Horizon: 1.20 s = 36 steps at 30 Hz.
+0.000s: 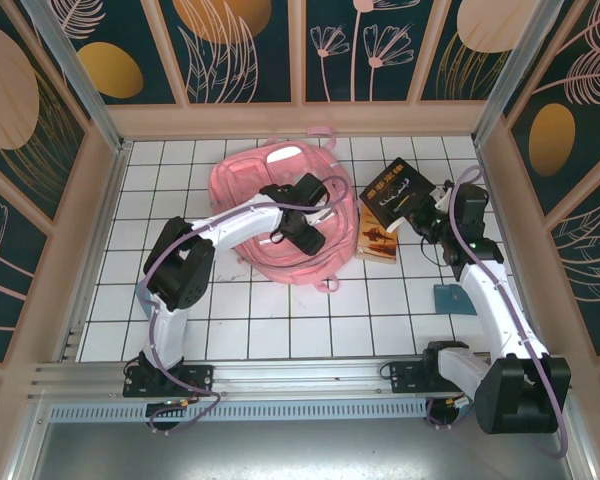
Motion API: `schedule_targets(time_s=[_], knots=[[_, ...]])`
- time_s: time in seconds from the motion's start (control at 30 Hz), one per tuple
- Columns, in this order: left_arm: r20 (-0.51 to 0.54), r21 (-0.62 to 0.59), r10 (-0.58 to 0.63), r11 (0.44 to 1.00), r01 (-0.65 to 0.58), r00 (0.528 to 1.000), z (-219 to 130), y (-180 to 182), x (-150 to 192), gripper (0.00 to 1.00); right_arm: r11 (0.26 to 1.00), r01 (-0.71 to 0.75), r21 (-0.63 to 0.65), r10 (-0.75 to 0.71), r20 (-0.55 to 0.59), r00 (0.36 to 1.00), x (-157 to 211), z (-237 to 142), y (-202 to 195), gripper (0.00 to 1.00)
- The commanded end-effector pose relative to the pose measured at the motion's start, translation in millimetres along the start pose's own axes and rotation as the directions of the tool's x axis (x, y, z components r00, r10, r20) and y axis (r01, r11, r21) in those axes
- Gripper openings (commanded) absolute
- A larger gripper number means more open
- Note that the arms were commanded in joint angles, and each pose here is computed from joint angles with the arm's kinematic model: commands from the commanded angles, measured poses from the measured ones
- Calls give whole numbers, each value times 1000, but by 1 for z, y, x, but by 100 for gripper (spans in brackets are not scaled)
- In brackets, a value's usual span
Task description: Pack books, pencil case, and school supplies into a backpack
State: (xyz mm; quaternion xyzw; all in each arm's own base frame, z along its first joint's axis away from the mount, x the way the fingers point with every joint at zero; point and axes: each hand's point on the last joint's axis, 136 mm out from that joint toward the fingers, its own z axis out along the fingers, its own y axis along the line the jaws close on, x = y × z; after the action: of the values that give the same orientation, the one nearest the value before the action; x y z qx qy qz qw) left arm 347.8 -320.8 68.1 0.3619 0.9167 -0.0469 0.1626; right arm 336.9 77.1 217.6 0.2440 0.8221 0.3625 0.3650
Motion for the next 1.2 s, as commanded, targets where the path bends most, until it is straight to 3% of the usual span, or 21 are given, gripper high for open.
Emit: schedule_targets(time_s=[0.0, 0.1, 0.23, 0.43, 0.6, 0.7, 0.9, 1.1, 1.17], knots=[[-29, -64, 45, 997, -47, 999, 5, 5, 2, 77, 997, 32, -72, -27, 59, 998, -13, -9, 19, 12], [-28, -41, 77, 996, -78, 997, 4, -3, 5, 87, 997, 26, -68, -22, 55, 998, -11, -8, 16, 12], [-12, -35, 103, 994, -103, 995, 2, -7, 4, 89, 997, 21, -68, -17, 51, 999, -9, -7, 14, 12], [-41, -198, 73, 977, -80, 996, 16, 20, 4, 78, 997, 12, -70, -9, 47, 999, -8, -6, 13, 12], [-31, -210, 71, 975, -76, 997, 18, 22, 1, 75, 997, 13, -71, -10, 48, 999, -8, -7, 13, 12], [30, -267, 42, 963, -33, 999, 3, 31, -13, 50, 998, 12, -67, -8, 54, 999, -9, -8, 13, 12], [200, -312, 42, 950, 23, 979, -51, 41, -47, 21, 998, 20, -67, -15, 72, 997, -12, -14, 16, 12], [333, -354, 25, 930, 101, 942, -90, 52, -66, 0, 995, 42, -92, -34, 87, 996, -12, -24, 25, 12], [397, -368, 13, 918, 147, 918, -110, 58, -74, 0, 993, 48, -106, -40, 79, 996, -9, -25, 27, 12]])
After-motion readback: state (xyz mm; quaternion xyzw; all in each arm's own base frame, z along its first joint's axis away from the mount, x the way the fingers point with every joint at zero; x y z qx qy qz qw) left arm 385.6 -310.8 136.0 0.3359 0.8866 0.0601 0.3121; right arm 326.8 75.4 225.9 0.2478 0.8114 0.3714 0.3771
